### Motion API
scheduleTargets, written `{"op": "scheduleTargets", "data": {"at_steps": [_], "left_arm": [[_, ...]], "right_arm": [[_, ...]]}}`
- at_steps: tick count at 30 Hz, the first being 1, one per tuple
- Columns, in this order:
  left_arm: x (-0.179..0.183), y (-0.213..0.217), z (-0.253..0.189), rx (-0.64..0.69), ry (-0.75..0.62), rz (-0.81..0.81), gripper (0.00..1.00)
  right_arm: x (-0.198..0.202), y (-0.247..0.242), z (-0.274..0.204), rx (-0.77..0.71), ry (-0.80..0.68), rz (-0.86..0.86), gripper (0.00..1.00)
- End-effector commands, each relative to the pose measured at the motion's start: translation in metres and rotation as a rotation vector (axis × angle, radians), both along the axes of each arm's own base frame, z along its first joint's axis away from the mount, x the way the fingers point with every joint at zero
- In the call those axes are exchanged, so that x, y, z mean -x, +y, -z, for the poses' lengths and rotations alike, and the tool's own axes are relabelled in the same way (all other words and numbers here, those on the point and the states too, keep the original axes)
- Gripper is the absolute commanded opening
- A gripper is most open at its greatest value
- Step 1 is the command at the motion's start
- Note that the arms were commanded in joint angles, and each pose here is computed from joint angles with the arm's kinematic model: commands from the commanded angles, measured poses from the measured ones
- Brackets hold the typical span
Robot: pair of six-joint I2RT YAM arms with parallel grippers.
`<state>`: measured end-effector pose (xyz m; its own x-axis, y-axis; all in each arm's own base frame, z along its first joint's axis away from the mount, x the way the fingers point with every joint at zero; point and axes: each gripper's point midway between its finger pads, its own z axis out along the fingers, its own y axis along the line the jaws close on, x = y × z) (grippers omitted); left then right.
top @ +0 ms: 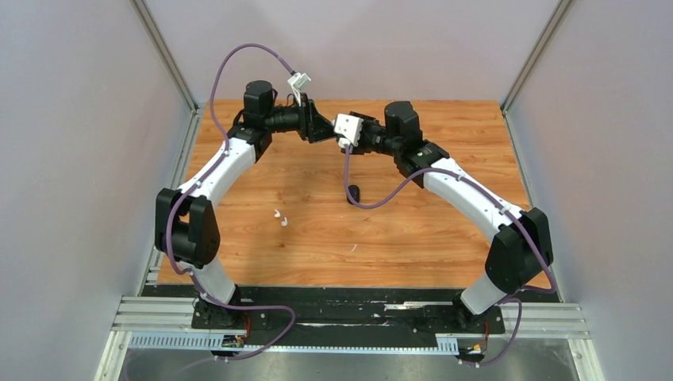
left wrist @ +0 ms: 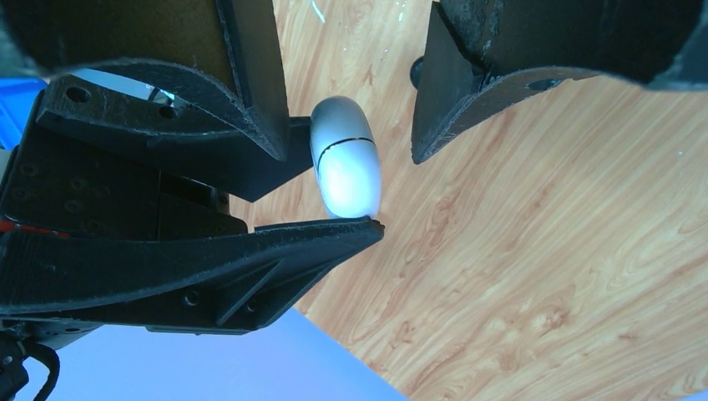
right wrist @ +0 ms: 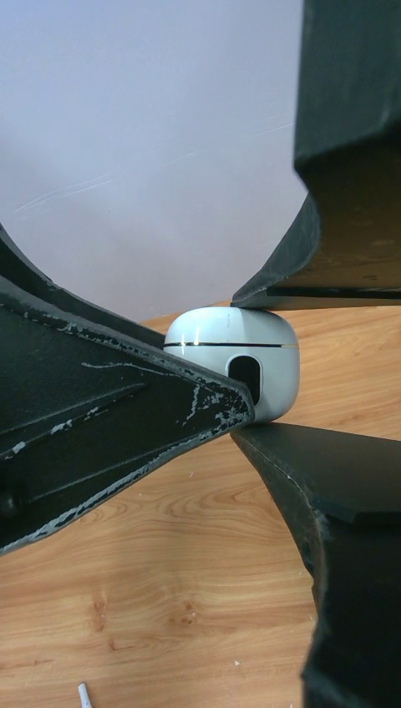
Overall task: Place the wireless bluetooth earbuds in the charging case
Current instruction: Pick up the charging case at the center of the board.
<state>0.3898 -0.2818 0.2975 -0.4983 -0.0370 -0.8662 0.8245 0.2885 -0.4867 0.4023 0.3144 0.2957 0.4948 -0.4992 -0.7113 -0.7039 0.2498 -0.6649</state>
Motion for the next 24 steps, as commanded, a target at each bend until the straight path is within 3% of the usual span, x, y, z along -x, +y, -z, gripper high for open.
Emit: {"op": "scheduleTargets", "data": {"at_steps": [1,6,10,11,13,15,19,24], "left_arm": [[-0.002,-0.003,-0.018,0.032,-0.051,0.023,0.62],[0.000,-0.004,-0.018,0.037,-0.051,0.040,0.50],[0.002,-0.006,-0.018,0.045,-0.052,0.060,0.26],[0.003,-0.006,-0.019,0.048,-0.056,0.067,0.19],[0.005,-0.006,-0.019,0.050,-0.060,0.080,0.07],[0.006,-0.006,-0.019,0.048,-0.066,0.091,0.00],[0.010,-0.004,-0.018,0.024,-0.128,0.127,0.00],[0.021,0.000,-0.014,-0.015,-0.235,0.197,0.00]], "right_arm": [[0.001,0.008,-0.031,-0.054,-0.067,-0.013,0.00],[0.001,0.010,-0.032,-0.062,-0.068,0.013,0.00],[-0.001,0.010,-0.033,-0.076,-0.054,0.034,0.02],[-0.002,0.009,-0.033,-0.081,-0.040,0.047,0.09],[-0.001,0.008,-0.024,-0.063,0.023,0.050,0.41],[0.006,0.007,-0.013,-0.028,0.127,0.025,0.58],[0.035,-0.005,-0.006,-0.041,0.445,-0.072,0.72],[0.053,-0.015,-0.018,-0.123,0.687,-0.149,0.77]]}}
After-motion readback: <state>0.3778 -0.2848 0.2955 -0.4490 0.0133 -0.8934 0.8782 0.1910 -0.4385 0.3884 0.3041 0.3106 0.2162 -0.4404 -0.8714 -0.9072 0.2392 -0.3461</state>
